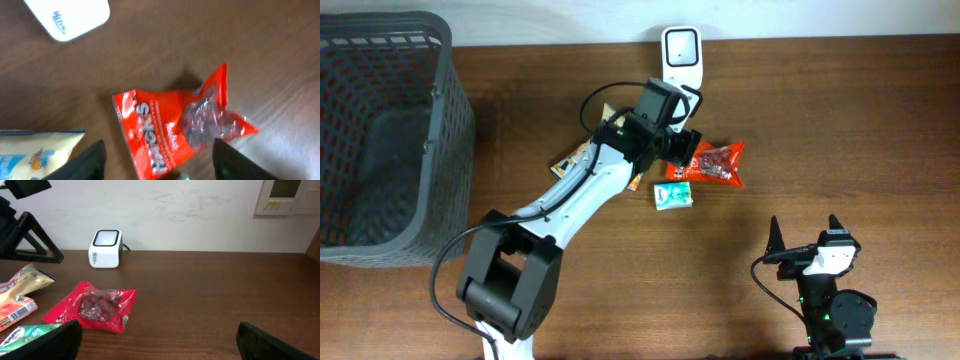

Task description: Scan the item barcode

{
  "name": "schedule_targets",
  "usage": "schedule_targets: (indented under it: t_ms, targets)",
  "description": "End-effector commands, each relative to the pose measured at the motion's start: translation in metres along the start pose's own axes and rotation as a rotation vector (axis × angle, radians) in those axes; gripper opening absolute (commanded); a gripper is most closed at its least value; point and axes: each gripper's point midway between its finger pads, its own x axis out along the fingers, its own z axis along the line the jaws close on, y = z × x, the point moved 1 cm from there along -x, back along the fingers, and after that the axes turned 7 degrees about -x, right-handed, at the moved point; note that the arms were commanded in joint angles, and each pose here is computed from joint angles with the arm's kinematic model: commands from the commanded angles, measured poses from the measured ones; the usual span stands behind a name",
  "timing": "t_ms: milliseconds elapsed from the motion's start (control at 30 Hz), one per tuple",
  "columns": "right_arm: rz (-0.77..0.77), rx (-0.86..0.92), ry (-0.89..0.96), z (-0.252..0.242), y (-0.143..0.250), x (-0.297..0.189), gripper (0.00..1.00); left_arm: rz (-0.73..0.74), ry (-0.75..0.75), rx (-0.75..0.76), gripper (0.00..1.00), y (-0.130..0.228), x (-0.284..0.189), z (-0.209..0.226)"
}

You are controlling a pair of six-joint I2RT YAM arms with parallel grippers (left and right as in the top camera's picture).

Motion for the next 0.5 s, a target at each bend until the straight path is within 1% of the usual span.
schedule_targets:
  t_ms: [0, 133, 167, 200, 267, 300, 333, 367, 400, 467]
  targets:
    - [0.010, -0.007, -0.002, 0.001, 0.004, 0.000, 0.98, -0.028, 0.035, -0.043, 0.54, 0.010, 0.013, -0.009]
    - [0.010, -0.007, -0.002, 0.001, 0.004, 0.000, 0.99, -0.071, 0.066, -0.065, 0.36, 0.008, 0.018, -0.023]
    - [0.010, -0.007, -0.001, 0.001, 0.004, 0.000, 0.98, -0.073, 0.072, -0.058, 0.34, 0.009, 0.019, -0.028]
    - [0.010, -0.007, -0.002, 0.001, 0.004, 0.000, 0.98, -0.072, 0.079, -0.052, 0.34, 0.010, 0.020, -0.033]
    - [0.010, -0.007, -0.002, 0.001, 0.004, 0.000, 0.98, -0.066, 0.082, -0.042, 0.36, 0.012, 0.020, -0.039]
    - [0.010, -0.007, -0.002, 0.001, 0.004, 0.000, 0.98, -0.063, 0.079, -0.038, 0.38, 0.014, 0.020, -0.039]
    - [0.010, -0.007, -0.002, 0.001, 0.004, 0.000, 0.98, -0.060, 0.061, -0.035, 0.43, 0.015, 0.021, -0.037]
    - [0.010, -0.007, -0.002, 0.001, 0.004, 0.000, 0.98, -0.059, 0.025, -0.037, 0.52, 0.016, 0.021, -0.031]
    - [0.010, -0.007, -0.001, 0.001, 0.004, 0.000, 0.98, -0.061, -0.025, -0.040, 0.56, 0.016, 0.021, -0.022]
    - [0.011, -0.007, -0.001, 0.001, 0.004, 0.000, 0.98, -0.069, -0.181, -0.048, 0.60, 0.017, 0.018, 0.007]
